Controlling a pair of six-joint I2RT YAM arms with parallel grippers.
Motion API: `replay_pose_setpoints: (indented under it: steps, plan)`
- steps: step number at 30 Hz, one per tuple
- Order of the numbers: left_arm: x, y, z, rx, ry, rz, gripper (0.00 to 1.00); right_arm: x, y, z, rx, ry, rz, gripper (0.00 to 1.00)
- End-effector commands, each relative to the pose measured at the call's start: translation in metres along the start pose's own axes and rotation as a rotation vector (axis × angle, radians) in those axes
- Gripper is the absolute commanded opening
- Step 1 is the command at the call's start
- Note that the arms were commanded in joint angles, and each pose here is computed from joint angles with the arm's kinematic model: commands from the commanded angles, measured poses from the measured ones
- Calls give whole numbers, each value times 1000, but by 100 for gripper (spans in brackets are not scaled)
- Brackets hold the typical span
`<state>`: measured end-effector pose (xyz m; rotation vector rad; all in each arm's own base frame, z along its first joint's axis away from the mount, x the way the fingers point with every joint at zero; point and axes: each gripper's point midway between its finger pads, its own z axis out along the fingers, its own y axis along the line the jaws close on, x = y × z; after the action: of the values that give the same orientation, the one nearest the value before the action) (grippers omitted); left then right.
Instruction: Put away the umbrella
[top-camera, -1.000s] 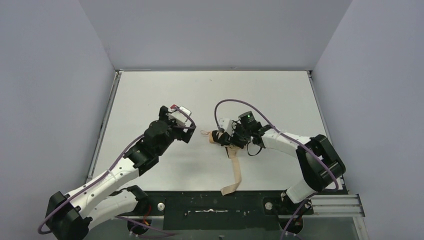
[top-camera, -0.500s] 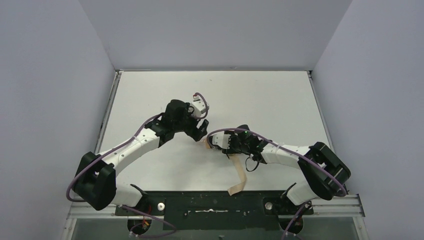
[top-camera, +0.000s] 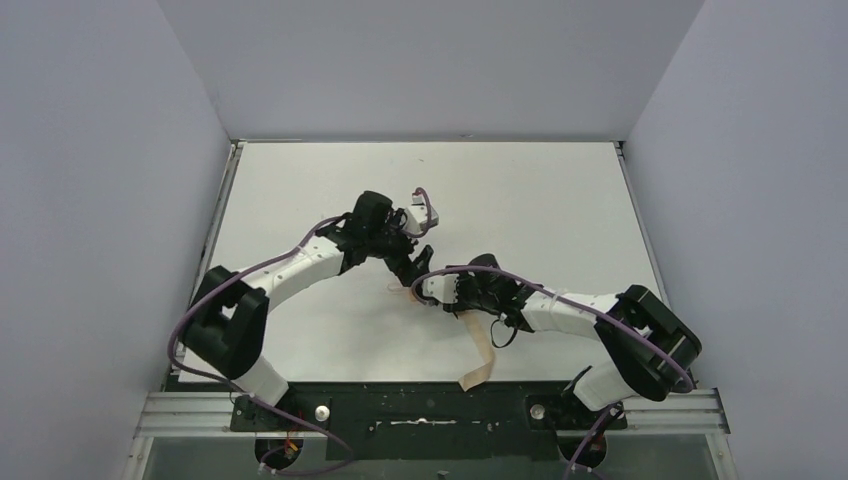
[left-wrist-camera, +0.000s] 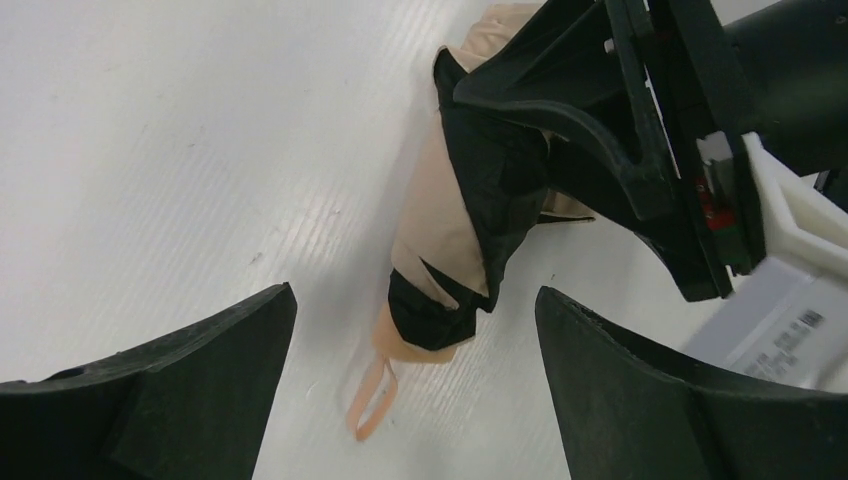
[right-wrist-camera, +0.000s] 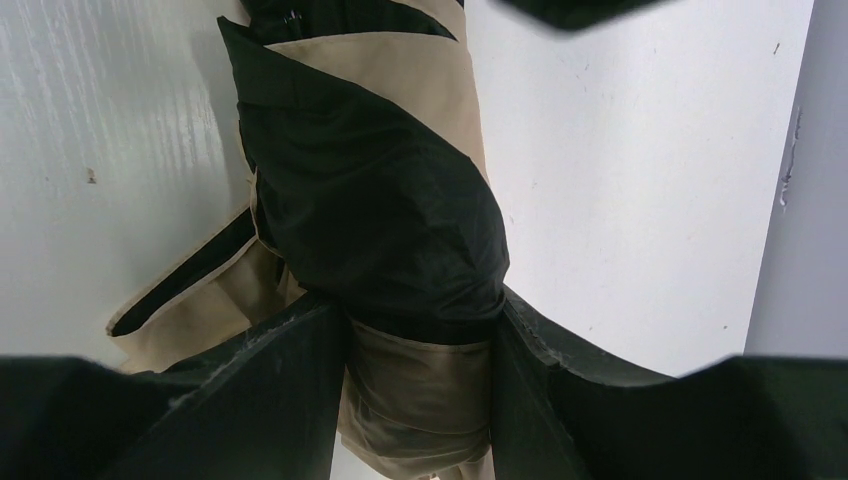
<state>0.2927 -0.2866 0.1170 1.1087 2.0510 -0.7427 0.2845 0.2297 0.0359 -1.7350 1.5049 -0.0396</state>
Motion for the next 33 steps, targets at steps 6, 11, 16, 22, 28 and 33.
replay_pose_setpoints:
  steps: [6, 11, 16, 22, 28, 33]
  plan:
    - [1, -19, 39, 266, 11, -29, 91, 0, 24, -4, -41, -23, -54, 16]
    - [3, -17, 54, 291, 12, -66, 92, 0, 26, -4, -37, -19, -71, 15]
    - [8, -24, 66, 345, 22, -98, 93, -3, 20, -3, 4, -23, -64, 15]
    - [29, -33, 76, 368, 74, -110, 85, -5, 10, -2, 64, -29, -42, 15]
    - [45, -41, 80, 385, 131, -106, 62, -6, 8, 0, 72, -27, -43, 15]
    - [60, -39, 89, 312, 216, -73, 41, -6, 5, 3, 77, -13, -27, 15]
